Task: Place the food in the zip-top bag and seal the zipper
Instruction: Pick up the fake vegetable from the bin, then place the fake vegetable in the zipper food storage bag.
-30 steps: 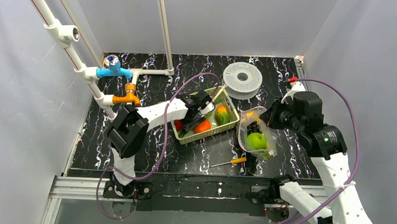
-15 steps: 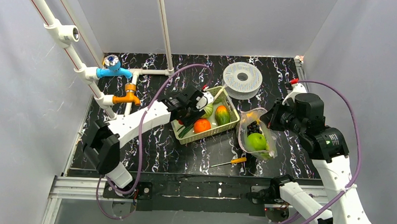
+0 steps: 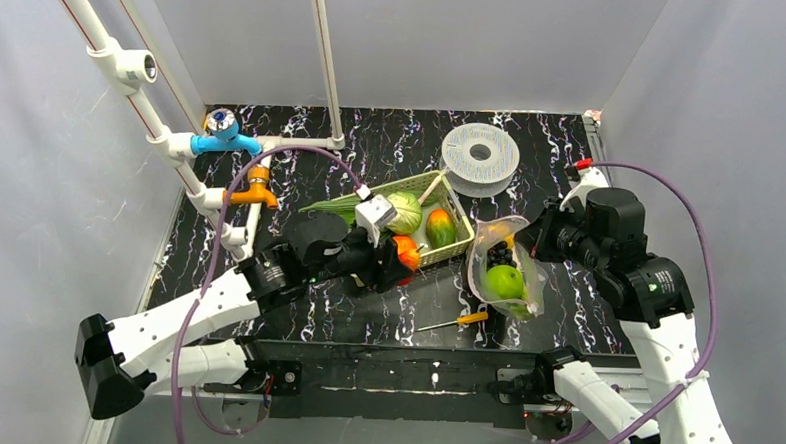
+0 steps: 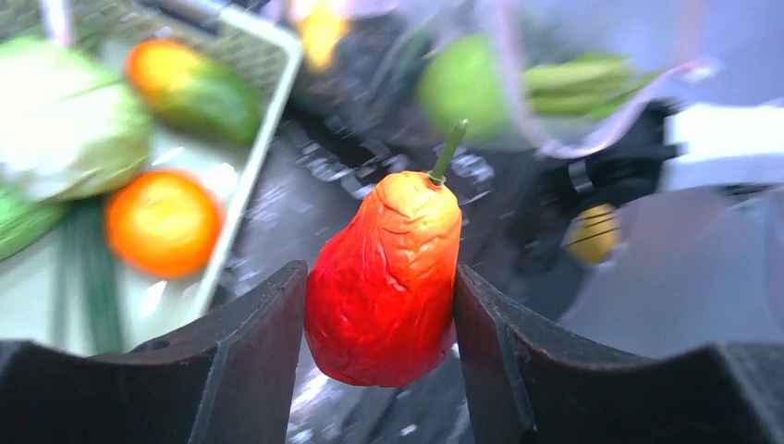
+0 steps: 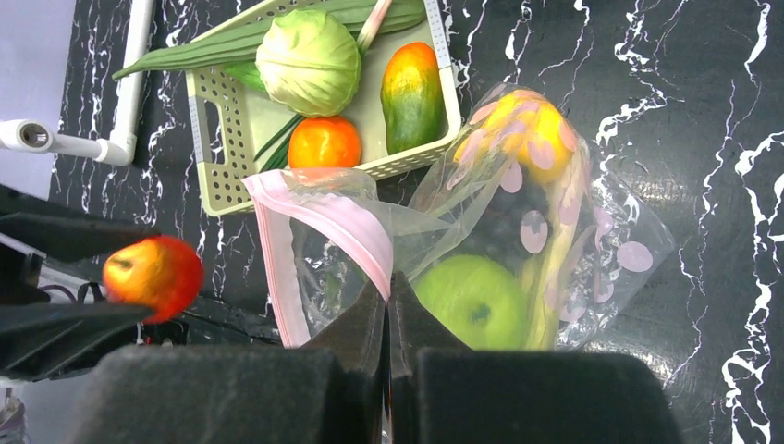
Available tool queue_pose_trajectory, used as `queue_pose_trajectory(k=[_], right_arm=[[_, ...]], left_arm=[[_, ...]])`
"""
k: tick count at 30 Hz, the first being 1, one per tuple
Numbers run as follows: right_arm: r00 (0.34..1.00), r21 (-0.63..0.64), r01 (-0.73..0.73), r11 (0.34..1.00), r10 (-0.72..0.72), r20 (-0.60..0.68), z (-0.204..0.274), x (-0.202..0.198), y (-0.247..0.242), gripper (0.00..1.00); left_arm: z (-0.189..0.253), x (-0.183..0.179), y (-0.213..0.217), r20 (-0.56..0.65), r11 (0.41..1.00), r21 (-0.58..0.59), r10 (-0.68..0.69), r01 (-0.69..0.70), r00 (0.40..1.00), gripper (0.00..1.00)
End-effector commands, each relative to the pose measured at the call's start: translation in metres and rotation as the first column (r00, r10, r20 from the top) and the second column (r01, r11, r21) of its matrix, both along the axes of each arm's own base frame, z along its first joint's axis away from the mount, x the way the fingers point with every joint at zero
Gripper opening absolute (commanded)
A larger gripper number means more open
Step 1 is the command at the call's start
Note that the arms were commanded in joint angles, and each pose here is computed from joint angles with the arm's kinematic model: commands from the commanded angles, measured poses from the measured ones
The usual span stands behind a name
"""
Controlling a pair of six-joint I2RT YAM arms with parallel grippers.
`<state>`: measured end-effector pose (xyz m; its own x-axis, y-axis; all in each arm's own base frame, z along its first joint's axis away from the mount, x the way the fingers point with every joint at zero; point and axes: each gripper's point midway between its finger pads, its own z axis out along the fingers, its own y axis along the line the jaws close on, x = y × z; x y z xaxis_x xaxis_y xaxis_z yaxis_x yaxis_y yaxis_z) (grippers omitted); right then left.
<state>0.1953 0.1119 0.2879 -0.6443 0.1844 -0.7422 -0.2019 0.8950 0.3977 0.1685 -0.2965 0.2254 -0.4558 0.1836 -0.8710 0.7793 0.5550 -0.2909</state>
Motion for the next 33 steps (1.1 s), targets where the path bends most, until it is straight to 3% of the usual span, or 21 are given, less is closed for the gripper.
queue_pose_trajectory(k=[1, 6, 13, 21, 29, 33], right_arm=[[0.999, 0.004, -0.038, 0.999, 0.038, 0.036, 0.008, 0.006, 0.006, 0.01], [0.998, 0.009, -0.057, 0.998, 0.057, 0.035, 0.011, 0.004, 0.008, 0.01], [0.995, 0.029, -0.073, 0.997, 0.071, 0.065, 0.025, 0.001, 0.011, 0.01], [0.993, 0.091, -0.094, 0.991, 0.087, 0.081, 0.034, -0.005, 0.018, 0.01], [0.993, 0.1, -0.105, 0.989, 0.098, 0.073, 0.036, -0.006, 0.021, 0.01], [0.993, 0.103, -0.103, 0.989, 0.095, 0.075, 0.038, -0.008, 0.02, 0.01]], left_arm=[[0.073, -0.041, -0.062, -0.1, 0.942, -0.311, -0.165, 0.127, 0.981, 0.0], [0.095, -0.063, -0.11, 0.006, 0.917, -0.327, -0.241, 0.229, 0.971, 0.0], [0.081, -0.028, -0.138, 0.092, 0.948, -0.309, -0.049, 0.075, 0.995, 0.07], [0.072, -0.004, -0.155, 0.158, 0.955, -0.295, 0.03, 0.018, 0.987, 0.1], [0.07, 0.008, -0.168, 0.159, 0.949, -0.315, 0.073, -0.02, 0.984, 0.18], [0.06, 0.026, -0.166, 0.15, 0.948, -0.307, 0.132, -0.08, 0.98, 0.31]])
